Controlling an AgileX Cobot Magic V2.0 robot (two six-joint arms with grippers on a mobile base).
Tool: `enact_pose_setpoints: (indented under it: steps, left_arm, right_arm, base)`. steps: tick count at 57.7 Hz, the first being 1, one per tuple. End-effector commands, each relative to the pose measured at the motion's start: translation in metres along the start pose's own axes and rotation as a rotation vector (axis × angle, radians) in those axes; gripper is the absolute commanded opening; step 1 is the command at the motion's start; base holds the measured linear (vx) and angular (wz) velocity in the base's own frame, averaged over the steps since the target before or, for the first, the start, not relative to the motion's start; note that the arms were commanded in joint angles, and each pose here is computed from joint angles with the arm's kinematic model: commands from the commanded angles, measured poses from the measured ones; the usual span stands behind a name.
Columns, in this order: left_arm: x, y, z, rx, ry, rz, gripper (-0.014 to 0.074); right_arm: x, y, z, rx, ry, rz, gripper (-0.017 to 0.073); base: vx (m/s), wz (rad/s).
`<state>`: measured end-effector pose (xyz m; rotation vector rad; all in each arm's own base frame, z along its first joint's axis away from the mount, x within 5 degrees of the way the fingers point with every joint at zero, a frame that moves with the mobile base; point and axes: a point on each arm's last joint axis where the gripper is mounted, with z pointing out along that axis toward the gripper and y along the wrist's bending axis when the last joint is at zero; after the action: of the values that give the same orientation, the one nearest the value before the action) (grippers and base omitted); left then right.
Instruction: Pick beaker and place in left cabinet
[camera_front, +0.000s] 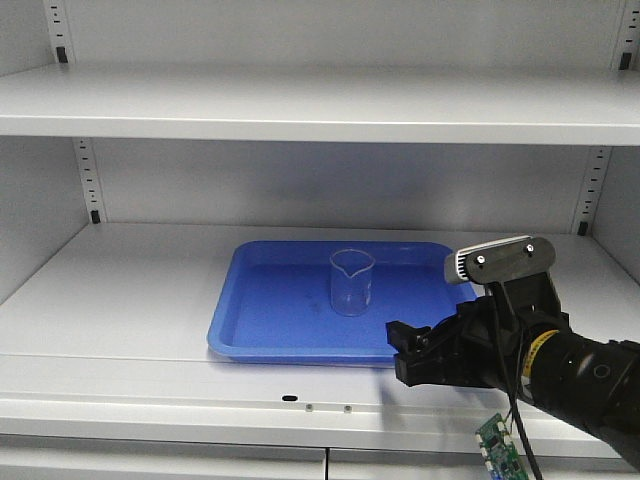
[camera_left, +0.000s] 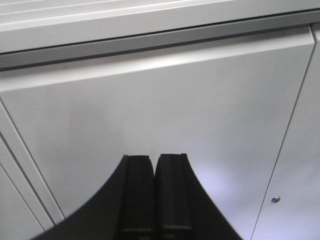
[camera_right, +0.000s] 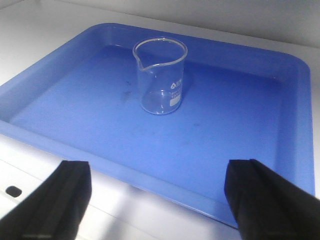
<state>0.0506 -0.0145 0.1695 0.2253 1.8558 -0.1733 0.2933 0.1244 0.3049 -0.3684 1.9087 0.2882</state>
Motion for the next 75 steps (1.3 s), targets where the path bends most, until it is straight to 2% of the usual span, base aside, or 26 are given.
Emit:
enact_pose_setpoints:
  steps: [1, 21, 24, 27, 34, 42, 47, 55, 60, 66, 75]
  left_arm:
    - [-0.014, 0.0, -0.003, -0.002, -0.11, -0.008, -0.0006]
    - [-0.014, 0.0, -0.003, -0.002, -0.11, -0.008, -0.0006]
    - [-0.014, 0.0, -0.003, -0.002, -0.11, -0.008, -0.0006]
    - [-0.014, 0.0, -0.003, -0.002, -0.11, -0.008, -0.0006]
    - [-0.014, 0.0, -0.003, -0.002, -0.11, -0.008, -0.0006]
    - [-0.014, 0.0, -0.003, -0.002, -0.11, -0.008, -0.0006]
    - [-0.014, 0.0, -0.003, -0.002, -0.11, -0.008, -0.0006]
    - [-0.014, 0.0, -0.003, -0.002, -0.11, -0.008, -0.0006]
    - [-0.014, 0.0, -0.003, -0.002, -0.11, -0.008, -0.0006]
    - [-0.014, 0.0, -0.003, -0.002, -0.11, -0.008, -0.0006]
    - [-0.014, 0.0, -0.003, -0.002, -0.11, -0.008, -0.0006]
  right_arm:
    - [-0.021, 0.003, -0.009, -0.035, -0.103, -0.011, 0.0587]
    - [-0.02, 0.003, -0.009, -0.034, -0.102, -0.011, 0.0587]
    - [-0.02, 0.002, -0.01, -0.022, -0.091, -0.028, 0.0583]
    - [-0.021, -0.001, -0.016, 0.008, -0.077, -0.033, 0.0574]
    - [-0.026, -0.009, -0.039, 0.093, -0.031, 0.021, 0.0547]
    - [-0.03, -0.031, -0.074, 0.213, -0.001, 0.023, 0.0503]
    - [-0.025, -0.041, -0.098, 0.242, -0.035, 0.03, 0.0475]
    - [0.006, -0.056, -0.135, 0.312, -0.112, 0.015, 0.0403]
    - [0.036, -0.059, -0.155, 0.364, -0.134, 0.027, 0.0336]
    - [0.077, -0.056, -0.179, 0.424, -0.135, 0.031, 0.0225]
    - [0.131, -0.045, -0.199, 0.459, -0.16, 0.02, 0.0055]
  base:
    - [0.0, 0.0]
    - [0.0, 0.0]
    - [0.0, 0.0]
    - [0.0, 0.0]
    - [0.0, 0.0]
    - [0.0, 0.0]
    - [0.0, 0.0]
    - [0.0, 0.0]
    - [0.0, 0.0]
    - [0.0, 0.0]
    - [0.0, 0.0]
